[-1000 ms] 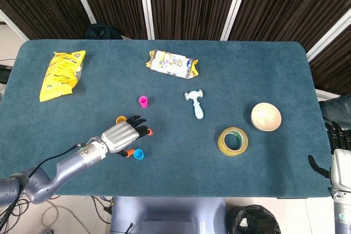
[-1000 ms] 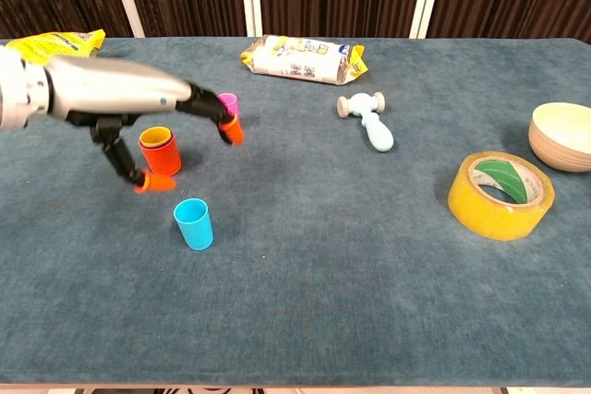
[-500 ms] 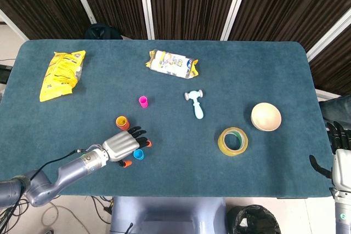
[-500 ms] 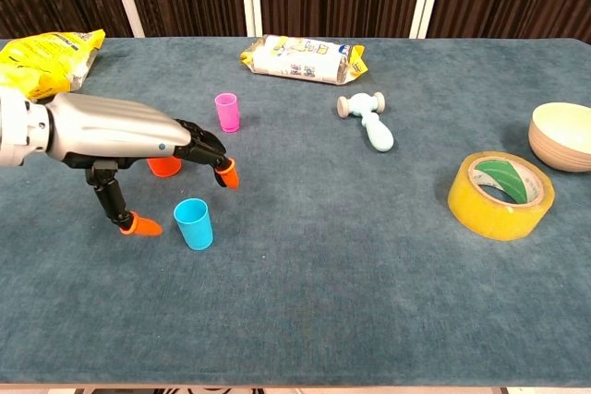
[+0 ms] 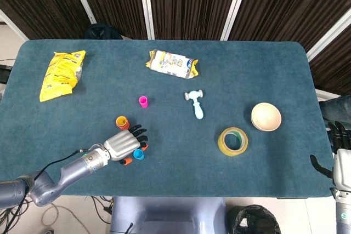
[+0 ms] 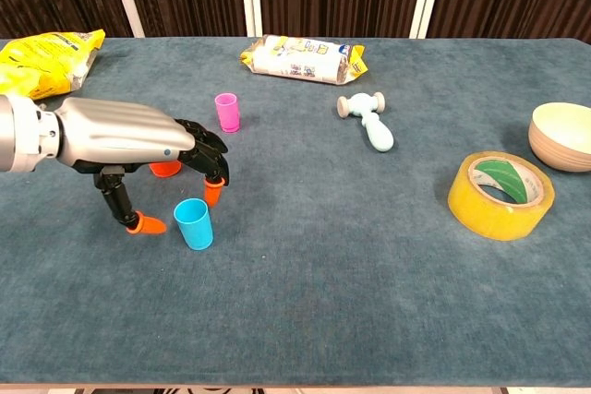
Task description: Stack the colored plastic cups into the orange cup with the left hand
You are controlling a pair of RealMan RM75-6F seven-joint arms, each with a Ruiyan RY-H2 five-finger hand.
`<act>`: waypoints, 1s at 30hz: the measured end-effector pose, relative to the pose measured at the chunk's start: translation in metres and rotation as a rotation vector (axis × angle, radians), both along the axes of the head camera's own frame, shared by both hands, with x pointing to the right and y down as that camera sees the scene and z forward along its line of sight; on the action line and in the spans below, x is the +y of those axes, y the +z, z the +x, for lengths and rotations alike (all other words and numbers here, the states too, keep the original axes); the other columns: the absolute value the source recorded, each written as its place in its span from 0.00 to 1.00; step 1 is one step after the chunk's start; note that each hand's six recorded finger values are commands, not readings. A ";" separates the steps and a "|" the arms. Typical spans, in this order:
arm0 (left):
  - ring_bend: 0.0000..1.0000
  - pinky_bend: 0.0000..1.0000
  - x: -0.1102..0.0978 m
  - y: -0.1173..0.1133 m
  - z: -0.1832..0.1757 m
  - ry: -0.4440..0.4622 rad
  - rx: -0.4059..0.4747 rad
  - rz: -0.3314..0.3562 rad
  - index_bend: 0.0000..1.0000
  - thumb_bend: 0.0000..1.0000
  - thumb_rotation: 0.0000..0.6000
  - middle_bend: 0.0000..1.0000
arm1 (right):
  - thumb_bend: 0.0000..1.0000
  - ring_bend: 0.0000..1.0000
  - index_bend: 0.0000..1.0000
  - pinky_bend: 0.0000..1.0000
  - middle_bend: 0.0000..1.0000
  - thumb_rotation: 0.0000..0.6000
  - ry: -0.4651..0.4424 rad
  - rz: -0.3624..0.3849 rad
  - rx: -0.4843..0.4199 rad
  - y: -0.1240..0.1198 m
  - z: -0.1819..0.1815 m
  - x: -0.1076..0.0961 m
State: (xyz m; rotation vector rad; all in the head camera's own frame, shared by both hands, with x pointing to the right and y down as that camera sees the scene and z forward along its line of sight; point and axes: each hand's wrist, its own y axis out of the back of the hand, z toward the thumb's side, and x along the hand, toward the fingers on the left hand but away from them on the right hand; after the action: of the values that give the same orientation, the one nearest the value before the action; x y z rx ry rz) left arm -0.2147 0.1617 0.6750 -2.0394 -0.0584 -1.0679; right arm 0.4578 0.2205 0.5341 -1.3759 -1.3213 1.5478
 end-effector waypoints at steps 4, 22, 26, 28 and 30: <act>0.00 0.00 0.000 0.002 0.001 -0.002 -0.001 0.002 0.37 0.28 1.00 0.19 | 0.32 0.13 0.09 0.08 0.08 1.00 0.001 0.000 0.001 0.000 0.000 0.000; 0.00 0.00 -0.001 0.002 0.008 -0.002 0.014 0.029 0.47 0.34 1.00 0.21 | 0.32 0.13 0.09 0.08 0.08 1.00 0.007 0.001 -0.003 -0.001 0.001 0.000; 0.00 0.00 -0.006 -0.002 0.007 -0.015 0.022 0.043 0.47 0.34 1.00 0.21 | 0.32 0.13 0.09 0.08 0.08 1.00 0.007 0.000 -0.004 -0.001 0.001 0.000; 0.00 0.00 -0.009 -0.006 0.007 -0.020 0.027 0.053 0.47 0.34 1.00 0.21 | 0.32 0.13 0.09 0.08 0.08 1.00 0.005 -0.001 -0.003 0.000 0.001 0.000; 0.00 0.00 -0.014 -0.011 0.007 -0.030 0.036 0.069 0.46 0.34 1.00 0.21 | 0.32 0.13 0.09 0.09 0.08 1.00 0.004 -0.002 -0.003 0.000 0.001 0.000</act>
State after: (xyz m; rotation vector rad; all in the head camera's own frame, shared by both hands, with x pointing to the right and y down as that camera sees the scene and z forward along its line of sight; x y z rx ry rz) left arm -0.2078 0.1474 0.6638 -2.0025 0.0266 -1.0371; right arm 0.4585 0.2204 0.5339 -1.3778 -1.3256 1.5503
